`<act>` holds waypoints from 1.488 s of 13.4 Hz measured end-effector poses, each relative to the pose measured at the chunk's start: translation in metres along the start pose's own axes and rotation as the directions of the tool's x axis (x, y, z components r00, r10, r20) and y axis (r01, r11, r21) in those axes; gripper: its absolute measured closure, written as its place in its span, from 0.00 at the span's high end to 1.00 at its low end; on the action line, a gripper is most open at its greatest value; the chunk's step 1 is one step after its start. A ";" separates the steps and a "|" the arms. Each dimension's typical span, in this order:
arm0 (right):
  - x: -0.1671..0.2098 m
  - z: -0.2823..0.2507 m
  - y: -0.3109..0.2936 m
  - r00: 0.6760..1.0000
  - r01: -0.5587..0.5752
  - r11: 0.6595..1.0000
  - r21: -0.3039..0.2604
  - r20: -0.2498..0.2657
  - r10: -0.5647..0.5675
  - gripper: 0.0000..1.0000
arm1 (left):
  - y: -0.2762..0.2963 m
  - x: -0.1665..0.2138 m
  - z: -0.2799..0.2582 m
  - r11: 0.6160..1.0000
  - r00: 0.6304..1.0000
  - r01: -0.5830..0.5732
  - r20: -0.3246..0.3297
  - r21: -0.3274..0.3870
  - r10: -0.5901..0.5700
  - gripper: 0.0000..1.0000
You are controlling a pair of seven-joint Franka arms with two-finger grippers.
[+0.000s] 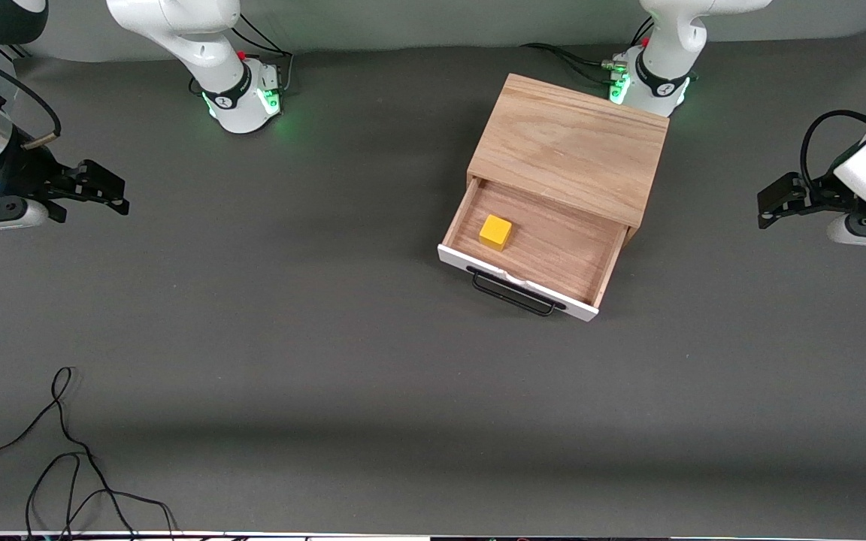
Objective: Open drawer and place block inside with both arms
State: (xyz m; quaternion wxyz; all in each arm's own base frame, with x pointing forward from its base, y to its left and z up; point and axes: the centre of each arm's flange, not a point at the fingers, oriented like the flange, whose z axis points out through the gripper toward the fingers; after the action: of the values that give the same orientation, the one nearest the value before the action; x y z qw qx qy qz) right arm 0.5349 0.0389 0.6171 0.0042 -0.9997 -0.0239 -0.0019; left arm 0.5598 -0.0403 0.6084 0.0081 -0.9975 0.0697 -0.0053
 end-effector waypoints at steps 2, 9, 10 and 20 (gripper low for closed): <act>0.003 -0.004 0.004 1.000 -0.012 1.000 0.001 -0.023 0.012 1.00 | 0.001 0.000 -0.001 1.000 1.000 -0.001 -0.001 0.000 0.001 1.00; 0.014 -0.009 0.004 0.999 -0.018 1.000 0.005 -0.041 0.018 1.00 | 0.001 0.000 -0.002 1.000 1.000 -0.001 -0.003 0.000 0.001 1.00; 0.016 -0.006 0.004 0.999 -0.018 1.000 0.005 -0.036 0.018 1.00 | 0.000 0.000 -0.002 1.000 1.000 -0.001 -0.003 0.001 0.001 1.00; 0.015 0.001 0.004 1.000 -0.025 1.000 0.005 0.003 0.025 1.00 | -0.001 0.001 0.001 1.000 1.000 0.002 0.001 0.001 -0.002 1.00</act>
State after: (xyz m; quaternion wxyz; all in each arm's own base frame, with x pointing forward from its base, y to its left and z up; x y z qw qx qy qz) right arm 0.5506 0.0352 0.6162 0.0067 -0.9999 -0.0116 -0.0002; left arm 0.5611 -0.0390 0.6077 0.0088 -0.9976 0.0687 -0.0049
